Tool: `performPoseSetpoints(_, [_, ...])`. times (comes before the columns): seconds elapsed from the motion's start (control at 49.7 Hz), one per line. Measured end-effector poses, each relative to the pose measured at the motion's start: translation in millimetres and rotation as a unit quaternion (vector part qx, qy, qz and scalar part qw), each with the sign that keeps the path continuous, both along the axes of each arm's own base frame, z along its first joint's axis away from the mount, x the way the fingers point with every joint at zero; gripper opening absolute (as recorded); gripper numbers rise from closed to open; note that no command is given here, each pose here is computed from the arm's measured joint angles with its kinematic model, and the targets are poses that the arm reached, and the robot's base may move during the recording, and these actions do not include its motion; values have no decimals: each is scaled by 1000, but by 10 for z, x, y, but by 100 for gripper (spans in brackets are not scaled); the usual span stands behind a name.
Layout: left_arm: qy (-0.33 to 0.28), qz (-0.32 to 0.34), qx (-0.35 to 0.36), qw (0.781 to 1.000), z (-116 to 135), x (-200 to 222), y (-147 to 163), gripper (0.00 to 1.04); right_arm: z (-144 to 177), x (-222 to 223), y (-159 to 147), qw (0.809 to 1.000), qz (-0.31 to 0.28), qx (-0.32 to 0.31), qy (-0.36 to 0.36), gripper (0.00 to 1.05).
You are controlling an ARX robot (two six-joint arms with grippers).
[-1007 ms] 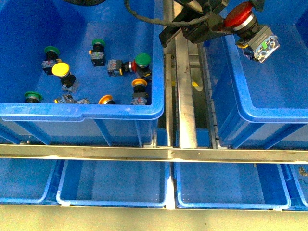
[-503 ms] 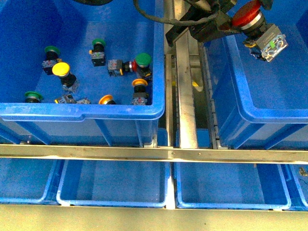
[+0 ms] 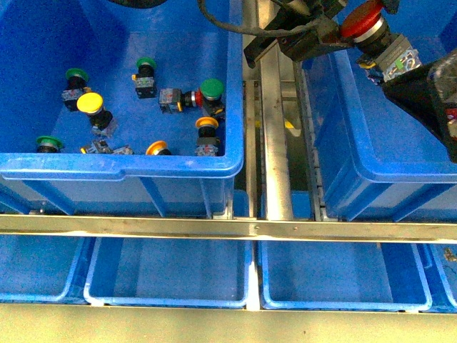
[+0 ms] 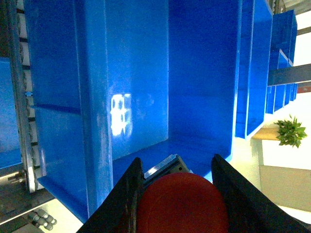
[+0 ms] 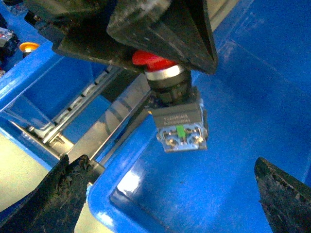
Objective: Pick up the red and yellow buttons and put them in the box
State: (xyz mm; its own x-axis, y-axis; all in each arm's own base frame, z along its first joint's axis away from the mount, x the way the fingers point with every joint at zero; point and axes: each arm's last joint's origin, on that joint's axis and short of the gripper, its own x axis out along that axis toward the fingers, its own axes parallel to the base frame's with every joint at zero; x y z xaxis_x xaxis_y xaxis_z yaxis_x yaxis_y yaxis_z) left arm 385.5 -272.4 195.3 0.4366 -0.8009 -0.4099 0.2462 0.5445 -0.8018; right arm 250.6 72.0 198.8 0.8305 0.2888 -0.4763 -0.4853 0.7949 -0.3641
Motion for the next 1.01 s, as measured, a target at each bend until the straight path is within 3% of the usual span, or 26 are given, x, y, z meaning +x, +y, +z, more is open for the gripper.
performPoseSetpoints(0.322, [-5, -4, -2, 1000, 40, 20, -74, 34, -143, 293, 176, 999, 22, -22, -26, 99])
performPoseSetpoints(0.725, [-2, 8, -2, 1000, 47, 58, -93, 34, -284, 477, 247, 999, 7, -32, -35, 99])
performPoseSetpoints(1.007, [4, 19, 0, 1000, 26, 73, -77, 34, -300, 540, 160, 997, -10, -57, -43, 53])
